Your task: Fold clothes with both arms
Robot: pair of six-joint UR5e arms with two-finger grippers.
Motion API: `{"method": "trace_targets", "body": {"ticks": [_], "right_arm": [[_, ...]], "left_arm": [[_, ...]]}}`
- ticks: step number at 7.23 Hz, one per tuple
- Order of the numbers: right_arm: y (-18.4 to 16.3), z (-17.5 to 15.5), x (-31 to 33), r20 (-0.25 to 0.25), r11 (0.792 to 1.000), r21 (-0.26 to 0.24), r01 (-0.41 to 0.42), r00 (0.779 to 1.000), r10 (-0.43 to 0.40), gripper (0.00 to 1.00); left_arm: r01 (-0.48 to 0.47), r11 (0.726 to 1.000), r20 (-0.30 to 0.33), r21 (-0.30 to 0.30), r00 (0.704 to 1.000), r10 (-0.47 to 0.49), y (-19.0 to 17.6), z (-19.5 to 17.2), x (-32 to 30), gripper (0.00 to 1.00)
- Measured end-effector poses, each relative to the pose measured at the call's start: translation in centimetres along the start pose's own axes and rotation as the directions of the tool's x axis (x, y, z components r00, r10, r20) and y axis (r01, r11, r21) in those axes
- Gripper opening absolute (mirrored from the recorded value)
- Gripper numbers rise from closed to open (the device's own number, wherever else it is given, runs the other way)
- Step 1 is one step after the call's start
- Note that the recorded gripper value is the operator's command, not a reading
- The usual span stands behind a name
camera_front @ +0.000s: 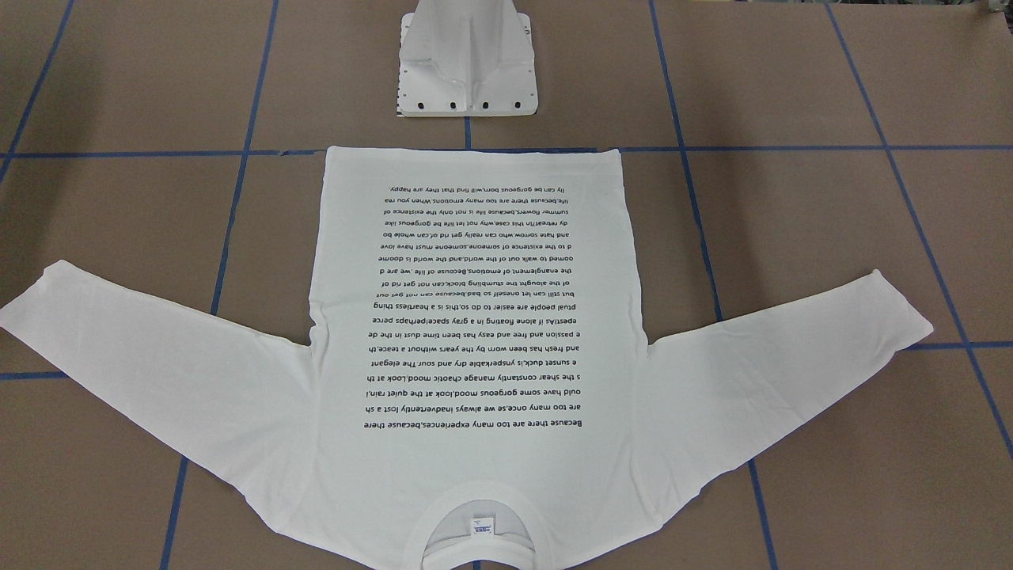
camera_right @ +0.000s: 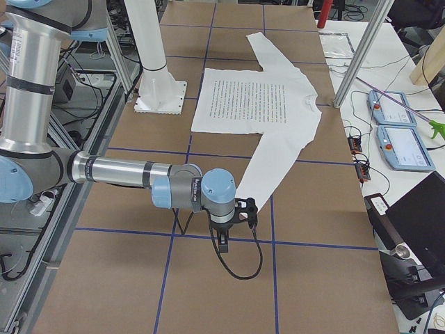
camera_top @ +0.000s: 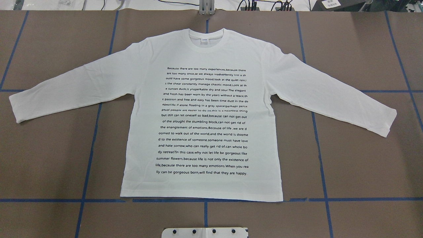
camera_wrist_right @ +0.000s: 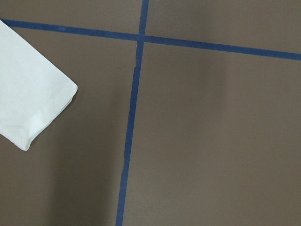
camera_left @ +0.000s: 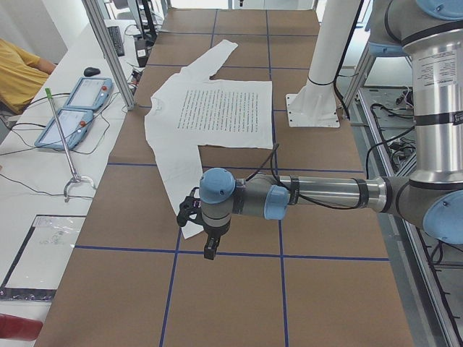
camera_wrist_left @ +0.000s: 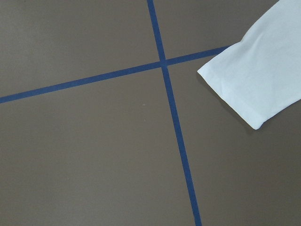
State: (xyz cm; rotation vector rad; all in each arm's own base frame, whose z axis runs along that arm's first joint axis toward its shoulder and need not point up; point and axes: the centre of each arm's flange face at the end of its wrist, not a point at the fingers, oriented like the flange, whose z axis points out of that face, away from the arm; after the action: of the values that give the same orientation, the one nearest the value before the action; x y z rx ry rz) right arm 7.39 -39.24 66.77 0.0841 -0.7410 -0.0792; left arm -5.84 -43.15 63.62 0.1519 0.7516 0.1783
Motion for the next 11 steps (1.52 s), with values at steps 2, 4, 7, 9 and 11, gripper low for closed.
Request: {"method": "trace_targets", "body": {"ticks": [2,4,7,9,11], "right_arm": [[-0.1,-0.1,-0.1,0.0,1.0,0.002,0.001,1.0,-0.001,1.0],[-0.6,-0.6,-0.5,0.002,0.999,0.027,0.023,1.0,-0.023,1.0],[-3.5,-1.8,-3.8,-0.003,0.98,0.144,0.134,0.991,-0.135,1.0],[-6.2,-0.6,-9.5,0.025,0.983,0.166,0.076,0.996,-0.082,1.0],[-7.0,2.6,-15.7,0.065,0.976,0.218,0.008,0.998,-0.022,1.0]], "left_arm": [[-0.019,1.0,0.0,0.014,1.0,0.019,-0.2,-0.2,0.2,1.0],[-0.085,0.993,0.016,0.082,0.996,0.084,-0.9,-1.1,0.9,1.0],[-0.21,0.953,0.055,0.22,0.978,0.202,-1.8,-2.9,2.3,1.0],[-0.284,0.91,0.088,0.301,0.959,0.27,-2.3,-4.0,3.0,1.0],[-0.332,0.876,0.11,0.351,0.943,0.313,-2.0,-4.5,3.3,1.0]]}}
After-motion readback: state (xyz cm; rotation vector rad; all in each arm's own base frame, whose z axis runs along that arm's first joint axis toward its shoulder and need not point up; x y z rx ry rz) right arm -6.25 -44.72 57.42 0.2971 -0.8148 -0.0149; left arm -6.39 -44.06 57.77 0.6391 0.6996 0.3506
